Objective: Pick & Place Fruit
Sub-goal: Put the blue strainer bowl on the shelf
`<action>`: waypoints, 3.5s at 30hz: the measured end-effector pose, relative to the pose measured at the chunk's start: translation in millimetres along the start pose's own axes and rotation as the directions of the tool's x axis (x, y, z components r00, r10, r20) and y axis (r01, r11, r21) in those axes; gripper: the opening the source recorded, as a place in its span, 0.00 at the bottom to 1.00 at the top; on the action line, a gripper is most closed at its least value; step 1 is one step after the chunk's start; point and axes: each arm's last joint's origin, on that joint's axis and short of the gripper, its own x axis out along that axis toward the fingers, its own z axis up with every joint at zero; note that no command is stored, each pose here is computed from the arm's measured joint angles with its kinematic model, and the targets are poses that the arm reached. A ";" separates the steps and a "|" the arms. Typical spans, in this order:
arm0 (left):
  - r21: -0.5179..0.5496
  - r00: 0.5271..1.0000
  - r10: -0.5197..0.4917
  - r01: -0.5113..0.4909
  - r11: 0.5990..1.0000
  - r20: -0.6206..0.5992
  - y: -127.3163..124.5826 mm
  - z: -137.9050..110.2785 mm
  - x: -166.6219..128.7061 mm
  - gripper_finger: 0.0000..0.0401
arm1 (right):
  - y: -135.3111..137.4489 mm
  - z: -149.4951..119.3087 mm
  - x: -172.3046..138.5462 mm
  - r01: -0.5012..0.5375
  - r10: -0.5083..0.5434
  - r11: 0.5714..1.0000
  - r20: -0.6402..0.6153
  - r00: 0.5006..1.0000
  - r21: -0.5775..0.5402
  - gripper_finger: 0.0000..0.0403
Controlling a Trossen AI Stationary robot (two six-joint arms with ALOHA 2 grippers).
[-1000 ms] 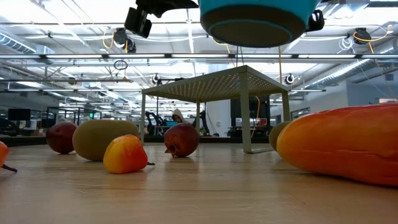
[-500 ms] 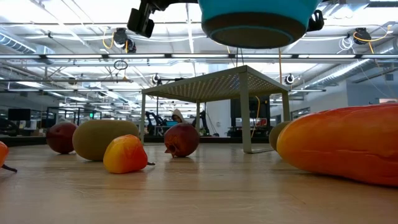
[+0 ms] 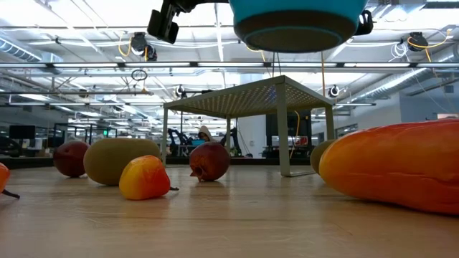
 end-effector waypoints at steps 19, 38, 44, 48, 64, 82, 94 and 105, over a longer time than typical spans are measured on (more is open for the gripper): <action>-0.013 0.988 0.148 -0.148 0.989 -0.047 14.0 -4.2 -1.8 0.09 | -0.1 -0.9 0.4 -0.009 0.008 0.999 -0.022 1.000 -0.040 0.27; -0.027 0.975 0.154 -0.160 0.987 -0.160 6.9 -7.0 -25.2 0.09 | 1.6 -4.8 -9.0 -0.089 0.085 0.993 -0.058 0.995 -0.080 0.23; 0.000 0.955 0.229 -0.233 0.972 -0.186 9.4 -8.8 -42.7 0.09 | -0.6 -10.1 -25.0 -0.105 0.103 0.991 -0.020 0.994 -0.088 0.23; 0.012 0.962 0.218 -0.219 0.976 -0.166 4.6 -6.2 -54.0 0.09 | -3.7 -14.1 -34.8 -0.084 0.086 0.992 0.019 0.996 -0.094 0.21; -0.002 0.960 0.277 -0.277 0.961 -0.042 0.3 2.5 -106.7 0.09 | -10.3 -23.0 -47.1 -0.067 0.068 0.984 0.003 0.998 -0.168 0.01; -0.044 0.967 0.243 -0.240 0.970 0.083 -2.5 19.1 -142.1 0.08 | -10.8 -22.3 -47.0 -0.043 0.050 0.974 0.026 0.998 -0.223 0.00; -0.087 0.963 0.213 -0.201 0.976 0.164 -3.2 31.3 -156.6 0.08 | -11.2 -21.7 -47.1 -0.025 0.036 0.972 0.043 0.998 -0.235 0.00; -0.173 0.954 0.210 -0.174 0.969 0.216 -1.9 40.4 -159.7 0.08 | -11.2 -21.8 -47.0 -0.022 0.035 0.964 0.044 0.998 -0.265 0.00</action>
